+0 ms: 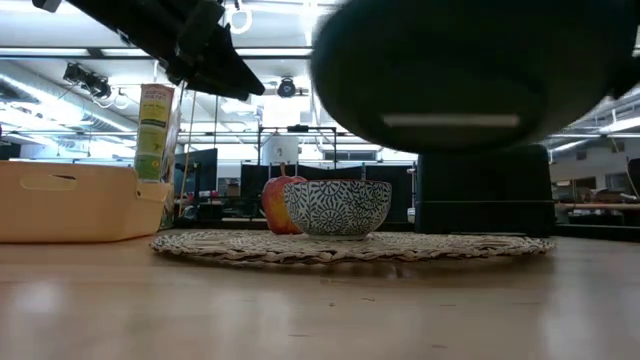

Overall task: Arrange a breakfast setting
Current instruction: Put the blue plate to the bottom of the red bowl on the brown table mat

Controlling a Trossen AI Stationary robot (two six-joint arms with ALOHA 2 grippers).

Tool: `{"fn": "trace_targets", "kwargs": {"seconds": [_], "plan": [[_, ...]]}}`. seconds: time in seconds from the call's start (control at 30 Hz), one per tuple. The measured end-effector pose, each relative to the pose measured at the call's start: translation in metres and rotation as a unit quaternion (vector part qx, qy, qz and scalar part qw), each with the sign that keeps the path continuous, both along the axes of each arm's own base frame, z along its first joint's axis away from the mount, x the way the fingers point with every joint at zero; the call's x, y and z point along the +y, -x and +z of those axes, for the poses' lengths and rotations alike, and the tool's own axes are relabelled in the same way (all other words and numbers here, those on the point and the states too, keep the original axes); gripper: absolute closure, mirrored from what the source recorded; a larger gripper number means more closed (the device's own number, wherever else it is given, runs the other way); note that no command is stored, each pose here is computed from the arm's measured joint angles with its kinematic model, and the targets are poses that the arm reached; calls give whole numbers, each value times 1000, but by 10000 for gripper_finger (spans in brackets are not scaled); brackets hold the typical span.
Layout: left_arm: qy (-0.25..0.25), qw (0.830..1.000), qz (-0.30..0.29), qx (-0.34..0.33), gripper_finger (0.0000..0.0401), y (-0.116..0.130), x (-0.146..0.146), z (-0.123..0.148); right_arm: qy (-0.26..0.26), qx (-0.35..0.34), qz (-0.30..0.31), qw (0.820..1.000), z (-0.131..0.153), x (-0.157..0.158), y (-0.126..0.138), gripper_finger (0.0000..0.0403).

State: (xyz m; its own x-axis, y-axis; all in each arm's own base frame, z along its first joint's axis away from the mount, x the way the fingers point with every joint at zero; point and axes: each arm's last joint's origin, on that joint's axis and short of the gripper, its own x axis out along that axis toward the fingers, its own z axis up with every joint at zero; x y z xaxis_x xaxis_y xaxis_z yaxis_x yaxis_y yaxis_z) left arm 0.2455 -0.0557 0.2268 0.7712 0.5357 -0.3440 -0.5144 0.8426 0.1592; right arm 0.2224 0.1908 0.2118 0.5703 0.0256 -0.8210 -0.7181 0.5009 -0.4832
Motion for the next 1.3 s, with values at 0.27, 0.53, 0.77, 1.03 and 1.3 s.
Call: {"fn": "trace_targets", "kwargs": {"seconds": [0.27,0.53,0.77,1.03,1.3], "plan": [[1,1000,0,-2,83,0,0,0,-4,-41,52,998,-6,-4,-48,388],[2,1000,0,-5,83,0,0,1,-8,-28,83,996,-21,-4,-100,388],[-46,999,-16,24,83,-1,2,1,-6,-20,85,996,-41,-11,-140,388],[-99,993,-35,60,83,-2,4,2,16,3,51,999,-64,-41,-164,384],[-38,999,-10,10,83,-3,3,3,-28,12,38,999,-64,-56,-170,377]]}}
